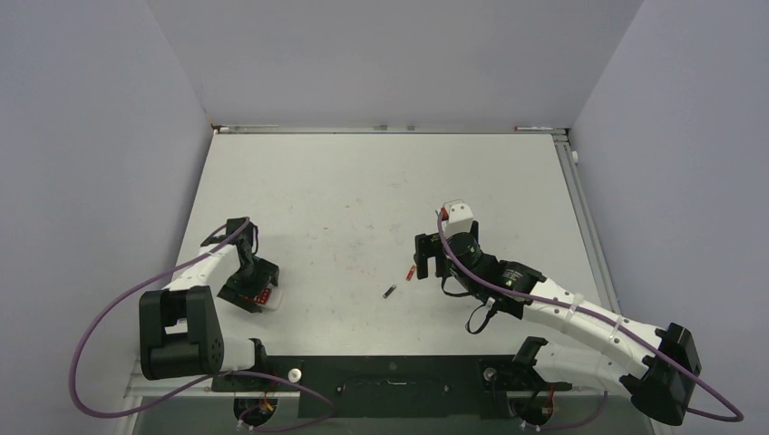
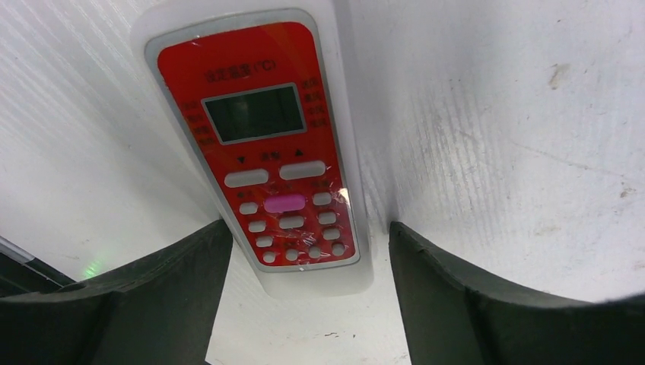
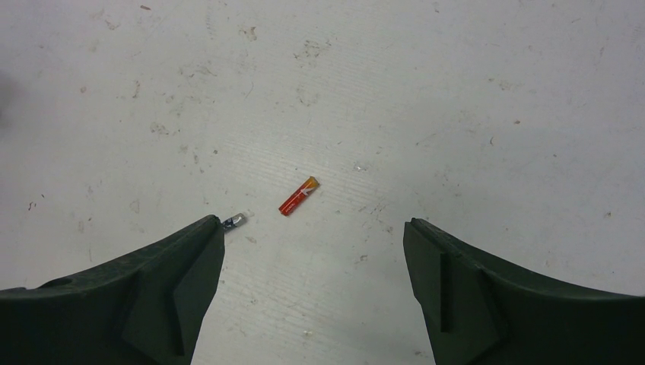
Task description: Load the batteries into the remote control
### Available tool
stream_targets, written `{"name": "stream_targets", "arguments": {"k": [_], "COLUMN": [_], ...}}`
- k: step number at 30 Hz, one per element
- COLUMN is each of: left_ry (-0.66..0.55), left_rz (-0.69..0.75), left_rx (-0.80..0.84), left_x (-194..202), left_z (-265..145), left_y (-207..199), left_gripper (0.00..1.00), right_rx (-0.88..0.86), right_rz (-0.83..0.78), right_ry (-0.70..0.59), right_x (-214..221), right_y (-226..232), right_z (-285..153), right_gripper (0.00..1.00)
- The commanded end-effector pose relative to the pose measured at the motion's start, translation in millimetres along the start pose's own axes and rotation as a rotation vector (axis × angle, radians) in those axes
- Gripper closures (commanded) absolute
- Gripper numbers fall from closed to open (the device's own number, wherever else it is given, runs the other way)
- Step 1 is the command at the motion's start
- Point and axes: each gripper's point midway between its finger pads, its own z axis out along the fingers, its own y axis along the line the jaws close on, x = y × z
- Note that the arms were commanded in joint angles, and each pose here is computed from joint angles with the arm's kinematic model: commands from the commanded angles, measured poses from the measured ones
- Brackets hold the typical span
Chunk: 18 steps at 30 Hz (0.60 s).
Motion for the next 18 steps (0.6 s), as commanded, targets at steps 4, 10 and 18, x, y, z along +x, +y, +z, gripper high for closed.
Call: {"name": "stream_targets", "arguments": {"k": [4, 10, 18], "left_ry": [0.008, -0.003, 0.006], "left_rz": [-0.014, 0.031, 0.139], "left_rx": [0.021, 0.027, 0.097], "left_x": [1, -1, 0], "left_z": [5, 6, 2], "left_y": [-2, -2, -13], "left_gripper": [0.40, 0.57, 1.00], "right_rx": [-0.023, -0.026, -0.020], "right_rz": [0.032, 0.046, 0.048], "right_ry": [-0.041, -0.046, -0.048], "right_x": [-10, -10, -11], "right_y": [3, 2, 1], "right_z": [-8, -10, -13], "right_gripper": [0.13, 0.13, 0.13]}}
